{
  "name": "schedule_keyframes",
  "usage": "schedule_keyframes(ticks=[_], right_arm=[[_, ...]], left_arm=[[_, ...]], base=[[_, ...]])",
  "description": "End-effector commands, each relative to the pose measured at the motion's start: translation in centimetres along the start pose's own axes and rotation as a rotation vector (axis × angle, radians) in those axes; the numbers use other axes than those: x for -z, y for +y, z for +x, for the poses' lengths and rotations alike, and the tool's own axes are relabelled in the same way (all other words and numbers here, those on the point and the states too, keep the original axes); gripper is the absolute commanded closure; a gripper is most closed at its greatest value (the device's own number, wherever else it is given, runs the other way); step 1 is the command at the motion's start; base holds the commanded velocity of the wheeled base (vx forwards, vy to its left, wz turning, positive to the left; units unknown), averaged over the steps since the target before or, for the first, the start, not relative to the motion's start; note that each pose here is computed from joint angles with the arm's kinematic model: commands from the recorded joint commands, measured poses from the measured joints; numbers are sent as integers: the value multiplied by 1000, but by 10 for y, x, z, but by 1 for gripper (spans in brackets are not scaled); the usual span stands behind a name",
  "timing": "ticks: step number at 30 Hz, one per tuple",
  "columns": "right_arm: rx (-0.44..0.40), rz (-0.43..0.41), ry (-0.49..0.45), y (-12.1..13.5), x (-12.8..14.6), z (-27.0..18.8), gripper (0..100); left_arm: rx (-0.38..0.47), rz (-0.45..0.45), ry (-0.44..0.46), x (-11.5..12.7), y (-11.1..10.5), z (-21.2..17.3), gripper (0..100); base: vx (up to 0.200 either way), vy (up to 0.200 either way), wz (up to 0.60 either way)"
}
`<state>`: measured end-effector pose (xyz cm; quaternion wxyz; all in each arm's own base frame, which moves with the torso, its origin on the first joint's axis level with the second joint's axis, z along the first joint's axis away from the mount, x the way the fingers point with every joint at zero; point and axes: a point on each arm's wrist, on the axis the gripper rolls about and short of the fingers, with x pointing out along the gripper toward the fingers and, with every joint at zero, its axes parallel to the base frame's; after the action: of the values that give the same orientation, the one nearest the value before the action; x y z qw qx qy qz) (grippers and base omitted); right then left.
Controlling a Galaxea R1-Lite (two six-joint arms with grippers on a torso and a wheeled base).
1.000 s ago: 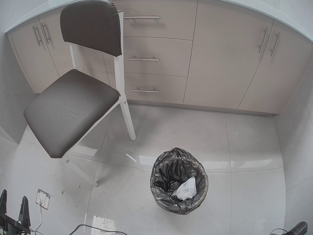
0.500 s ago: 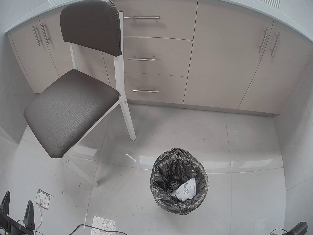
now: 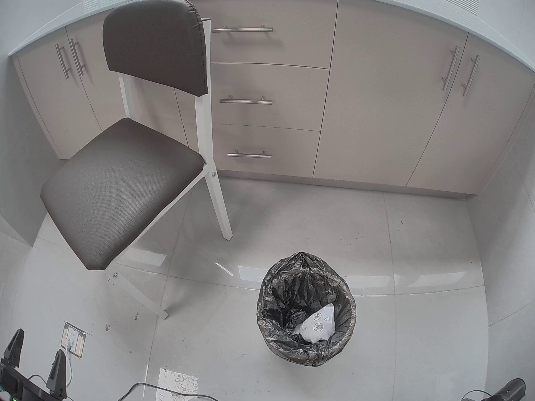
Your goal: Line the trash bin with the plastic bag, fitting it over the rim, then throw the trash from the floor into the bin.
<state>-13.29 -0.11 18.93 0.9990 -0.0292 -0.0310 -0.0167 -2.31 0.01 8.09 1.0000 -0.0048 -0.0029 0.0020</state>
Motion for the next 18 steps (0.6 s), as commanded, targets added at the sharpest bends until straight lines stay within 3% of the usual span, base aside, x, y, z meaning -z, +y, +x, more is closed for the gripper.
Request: schedule_keyframes(ticks=[1,10,18], right_arm=[[27,0,-7,-1,2,-2,100],[52,3,48,0,13,8,100],[74,118,58,1,32,38,100]], left_arm=[[-1,0,4,5,0,0,0],[-1,-1,4,5,0,0,0],[-1,-1,4,5,0,0,0]], base=[[0,0,0],[0,0,0],[0,0,0]])
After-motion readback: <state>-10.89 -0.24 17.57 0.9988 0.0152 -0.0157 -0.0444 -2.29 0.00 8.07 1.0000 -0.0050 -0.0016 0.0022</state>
